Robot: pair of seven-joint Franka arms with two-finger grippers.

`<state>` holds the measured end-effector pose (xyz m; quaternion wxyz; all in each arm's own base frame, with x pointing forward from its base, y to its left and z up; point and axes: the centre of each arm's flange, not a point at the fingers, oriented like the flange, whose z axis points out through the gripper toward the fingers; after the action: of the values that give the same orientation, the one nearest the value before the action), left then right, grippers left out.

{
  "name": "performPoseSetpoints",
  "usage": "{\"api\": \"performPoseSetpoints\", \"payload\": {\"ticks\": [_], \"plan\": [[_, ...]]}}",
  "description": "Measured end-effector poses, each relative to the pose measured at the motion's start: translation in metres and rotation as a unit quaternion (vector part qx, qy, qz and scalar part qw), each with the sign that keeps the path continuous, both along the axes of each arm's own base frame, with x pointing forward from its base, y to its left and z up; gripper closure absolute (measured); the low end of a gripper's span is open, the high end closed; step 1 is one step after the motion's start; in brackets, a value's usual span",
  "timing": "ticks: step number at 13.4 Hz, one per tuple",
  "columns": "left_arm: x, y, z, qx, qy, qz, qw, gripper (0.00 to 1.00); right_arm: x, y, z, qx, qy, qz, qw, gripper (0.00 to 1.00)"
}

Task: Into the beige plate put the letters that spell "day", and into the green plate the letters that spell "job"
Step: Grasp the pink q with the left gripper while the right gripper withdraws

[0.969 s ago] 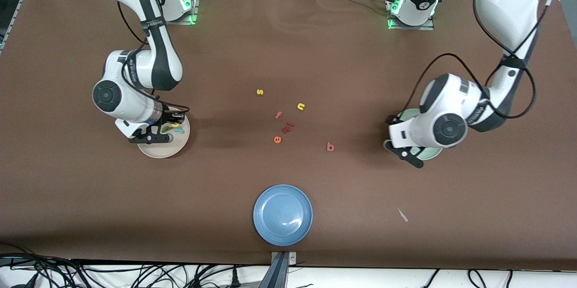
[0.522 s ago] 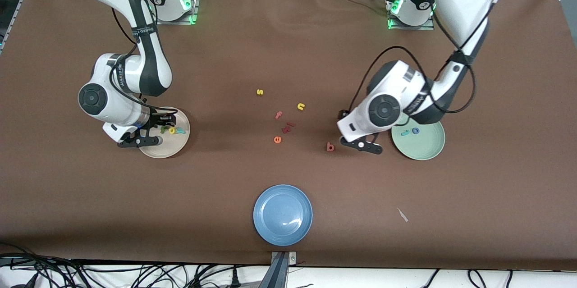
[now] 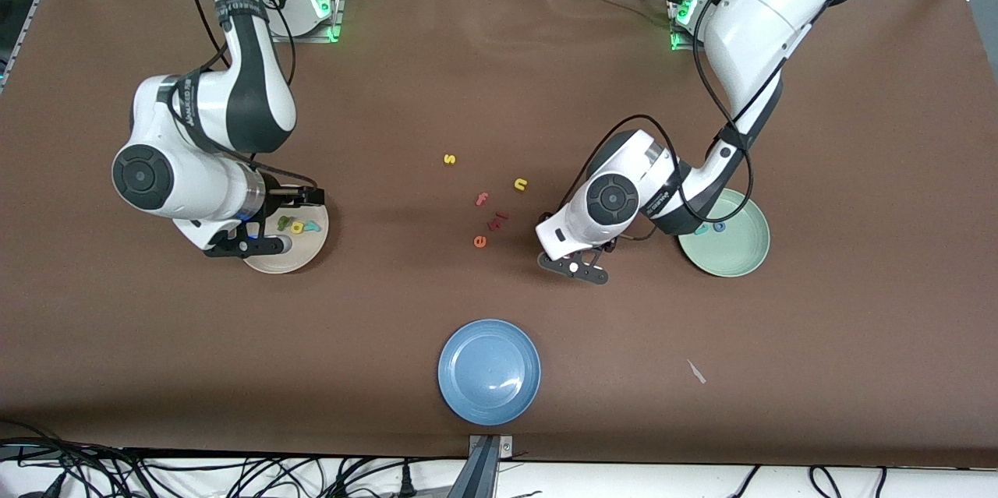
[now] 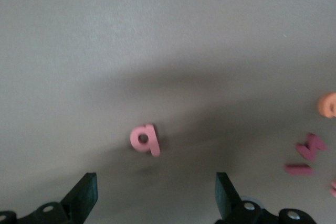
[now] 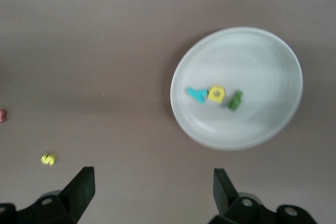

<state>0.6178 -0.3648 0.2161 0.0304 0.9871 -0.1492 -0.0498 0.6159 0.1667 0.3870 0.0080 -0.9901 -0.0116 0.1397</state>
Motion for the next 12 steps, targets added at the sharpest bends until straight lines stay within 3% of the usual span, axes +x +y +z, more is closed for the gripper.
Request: {"api": "performPoseSetpoints", "payload": {"ticks": [1,4,9,12], "plan": [[0.001,0.000,-0.005,0.002,-0.004,-0.005,1.000,0.03,-0.001,0.003,0.014,-0.013,0.007,-0.001,1.000,0.00],[0.001,0.001,-0.009,0.006,-0.005,-0.008,1.000,0.33,-0.005,0.000,0.055,-0.056,0.031,0.014,0.998,0.00],[0.009,0.010,-0.024,0.001,-0.016,0.001,1.000,0.36,-0.005,-0.041,0.121,-0.027,0.000,0.004,1.000,0.00],[0.011,0.012,-0.033,-0.004,-0.021,0.004,1.000,0.36,-0.011,-0.085,0.154,-0.052,-0.025,0.002,0.998,0.00]]}}
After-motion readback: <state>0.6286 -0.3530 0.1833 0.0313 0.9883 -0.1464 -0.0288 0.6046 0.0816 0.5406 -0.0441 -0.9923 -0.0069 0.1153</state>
